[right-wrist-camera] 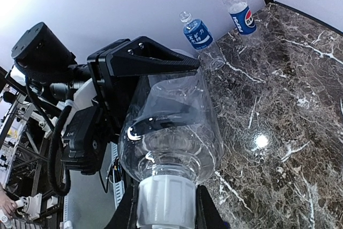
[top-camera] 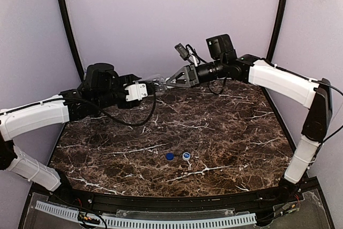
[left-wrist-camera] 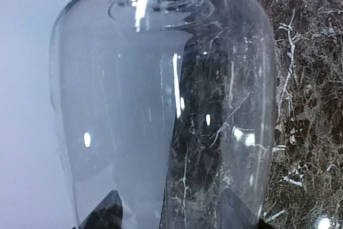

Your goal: Unscrew the bottle caps

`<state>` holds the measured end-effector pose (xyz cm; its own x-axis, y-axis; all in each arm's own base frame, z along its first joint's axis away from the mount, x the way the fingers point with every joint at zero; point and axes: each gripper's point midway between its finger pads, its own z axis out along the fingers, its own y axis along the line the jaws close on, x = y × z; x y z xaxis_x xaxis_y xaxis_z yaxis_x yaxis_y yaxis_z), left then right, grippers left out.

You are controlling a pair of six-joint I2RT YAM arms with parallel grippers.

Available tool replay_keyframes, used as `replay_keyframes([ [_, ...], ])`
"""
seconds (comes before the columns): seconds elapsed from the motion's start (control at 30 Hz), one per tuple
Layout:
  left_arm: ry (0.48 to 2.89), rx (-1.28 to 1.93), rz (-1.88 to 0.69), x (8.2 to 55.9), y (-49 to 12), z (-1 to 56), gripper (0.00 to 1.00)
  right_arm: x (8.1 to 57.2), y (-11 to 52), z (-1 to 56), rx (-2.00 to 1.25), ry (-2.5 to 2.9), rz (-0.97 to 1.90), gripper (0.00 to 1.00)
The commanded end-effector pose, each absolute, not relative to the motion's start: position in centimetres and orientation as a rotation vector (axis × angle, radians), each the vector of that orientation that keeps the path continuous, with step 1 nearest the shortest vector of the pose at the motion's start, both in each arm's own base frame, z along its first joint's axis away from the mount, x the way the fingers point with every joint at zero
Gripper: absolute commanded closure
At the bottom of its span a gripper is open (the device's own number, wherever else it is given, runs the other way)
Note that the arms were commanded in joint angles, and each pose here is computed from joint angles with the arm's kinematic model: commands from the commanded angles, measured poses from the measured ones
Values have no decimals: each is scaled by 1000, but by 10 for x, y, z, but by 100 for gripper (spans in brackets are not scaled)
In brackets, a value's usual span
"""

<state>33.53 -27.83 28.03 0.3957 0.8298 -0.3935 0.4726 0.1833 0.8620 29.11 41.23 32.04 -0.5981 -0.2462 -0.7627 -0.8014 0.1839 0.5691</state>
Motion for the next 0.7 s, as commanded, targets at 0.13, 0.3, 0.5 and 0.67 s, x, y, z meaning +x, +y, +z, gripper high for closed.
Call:
replay_keyframes([
  [0.13, 1384, 1756, -320, 235, -302, 238, 56, 223, 417, 345, -1493, 1489, 1091, 100],
  [0.3, 1406, 1785, -600, 199, -310, 250, 57, 180, 421, 330, -1746, 1161, 841, 100],
  [0.5, 1426, 1781, -760, 182, -314, 254, 58, 167, 419, 307, -1946, 882, 520, 100],
  [0.67, 1431, 1778, -768, 181, -315, 254, 59, 173, 413, 294, -2031, 723, 275, 100],
])
